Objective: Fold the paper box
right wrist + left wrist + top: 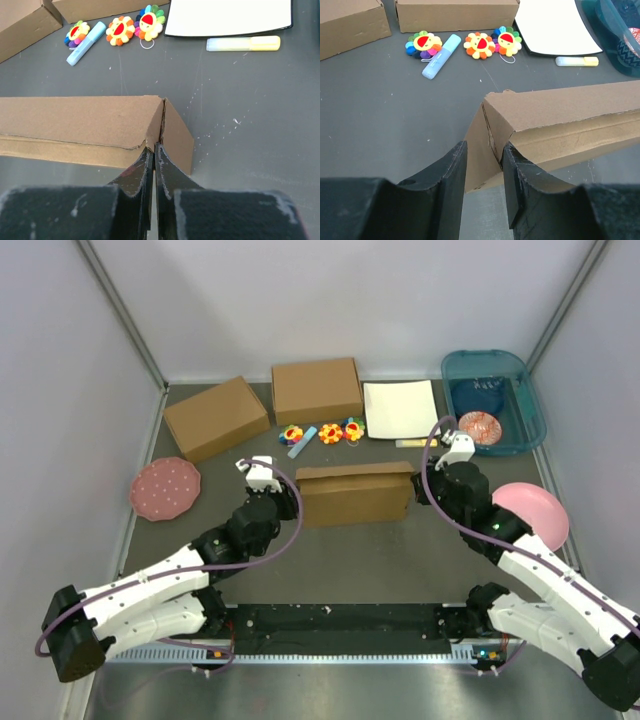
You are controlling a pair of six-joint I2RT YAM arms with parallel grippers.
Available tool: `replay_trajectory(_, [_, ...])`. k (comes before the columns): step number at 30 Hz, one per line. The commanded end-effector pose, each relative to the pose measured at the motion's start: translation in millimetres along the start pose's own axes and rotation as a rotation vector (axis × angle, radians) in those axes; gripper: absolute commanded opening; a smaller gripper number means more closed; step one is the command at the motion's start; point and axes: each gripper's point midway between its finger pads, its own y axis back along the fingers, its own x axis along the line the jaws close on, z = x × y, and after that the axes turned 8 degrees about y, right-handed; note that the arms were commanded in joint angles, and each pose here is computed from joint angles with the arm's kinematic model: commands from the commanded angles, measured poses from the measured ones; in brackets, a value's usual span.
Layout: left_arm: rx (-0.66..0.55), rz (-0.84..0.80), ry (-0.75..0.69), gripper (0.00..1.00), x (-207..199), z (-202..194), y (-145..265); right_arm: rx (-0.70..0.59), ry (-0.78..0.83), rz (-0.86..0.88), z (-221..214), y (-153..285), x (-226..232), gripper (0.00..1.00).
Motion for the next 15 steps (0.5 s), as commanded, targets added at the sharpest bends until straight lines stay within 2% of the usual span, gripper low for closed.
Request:
replay_trajectory(1, [-0.054, 0.013, -0.002, 0.39, -2.6, 26.1, 4.0, 0.118, 0.050, -0.036, -28.8, 3.2, -9.4, 0.00])
replay_trajectory(15, [-0.079, -0.031, 0.014, 0.40, -16.2, 44.2, 7.3, 0.117, 0.048, -0.033, -28.6, 3.9, -8.9, 0.00])
